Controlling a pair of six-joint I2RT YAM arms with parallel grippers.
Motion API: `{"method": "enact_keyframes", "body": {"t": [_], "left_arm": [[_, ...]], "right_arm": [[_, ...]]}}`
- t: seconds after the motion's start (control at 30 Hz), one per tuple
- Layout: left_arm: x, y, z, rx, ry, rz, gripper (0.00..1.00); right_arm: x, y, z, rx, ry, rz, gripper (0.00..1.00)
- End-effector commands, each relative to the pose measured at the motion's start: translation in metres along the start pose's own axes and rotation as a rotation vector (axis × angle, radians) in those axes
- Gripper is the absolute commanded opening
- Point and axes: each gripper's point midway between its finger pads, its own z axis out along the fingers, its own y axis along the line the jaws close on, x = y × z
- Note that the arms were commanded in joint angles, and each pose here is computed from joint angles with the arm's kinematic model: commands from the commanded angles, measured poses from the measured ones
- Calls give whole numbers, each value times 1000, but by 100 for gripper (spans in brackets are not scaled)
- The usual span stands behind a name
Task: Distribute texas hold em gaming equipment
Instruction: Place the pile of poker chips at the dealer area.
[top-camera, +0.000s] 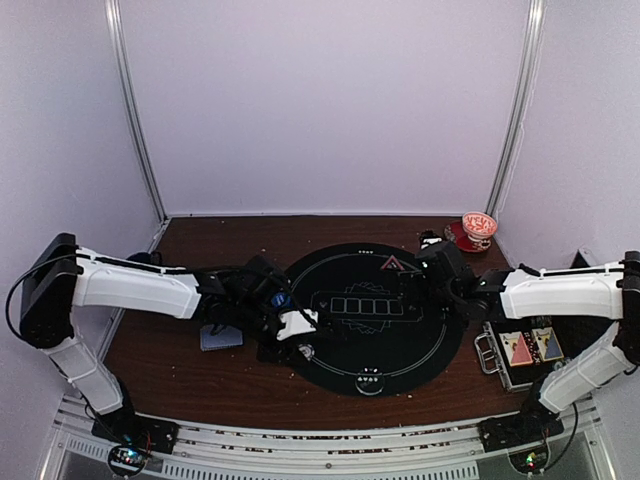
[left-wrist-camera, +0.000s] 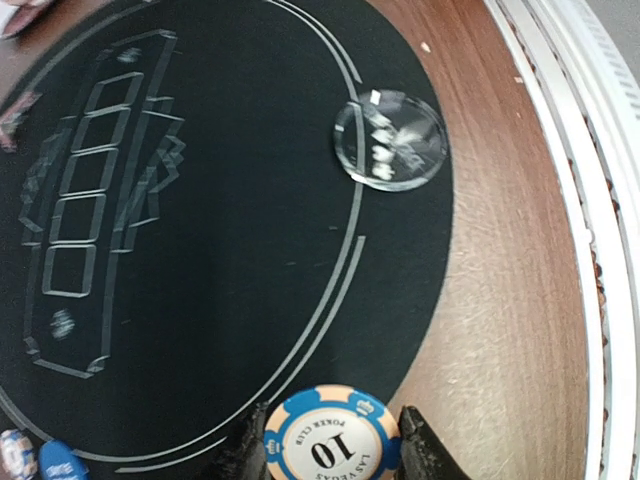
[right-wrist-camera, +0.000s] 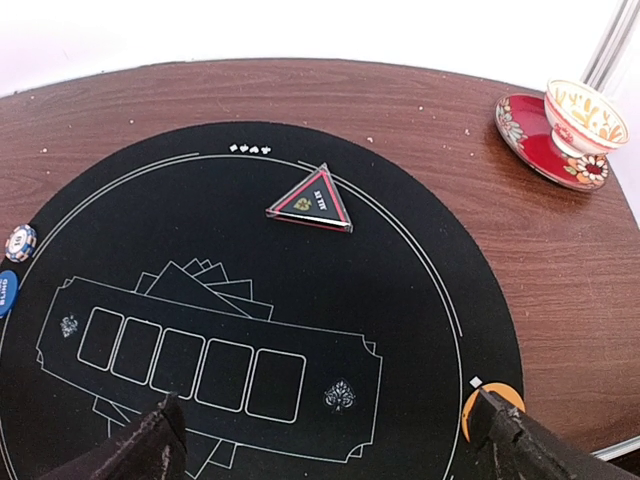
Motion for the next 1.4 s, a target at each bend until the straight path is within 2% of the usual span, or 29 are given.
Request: {"method": "enact_keyframes", "body": {"t": [0.0, 0.33, 0.7, 1.37], "left_arm": [[-24, -3, 18, -1, -26, 69, 33], [-30, -25, 55, 27, 23, 125, 33], [-37, -32, 84, 24, 60, 148, 33], [-45, -32, 98, 34, 61, 157, 33]], "right_arm": [[-14, -5, -9, 18, -54, 21, 100], [-12, -5, -7, 21, -49, 15, 100], [-12, -6, -7, 23, -50, 12, 100], [-11, -5, -6, 21, -46, 9, 100]]}}
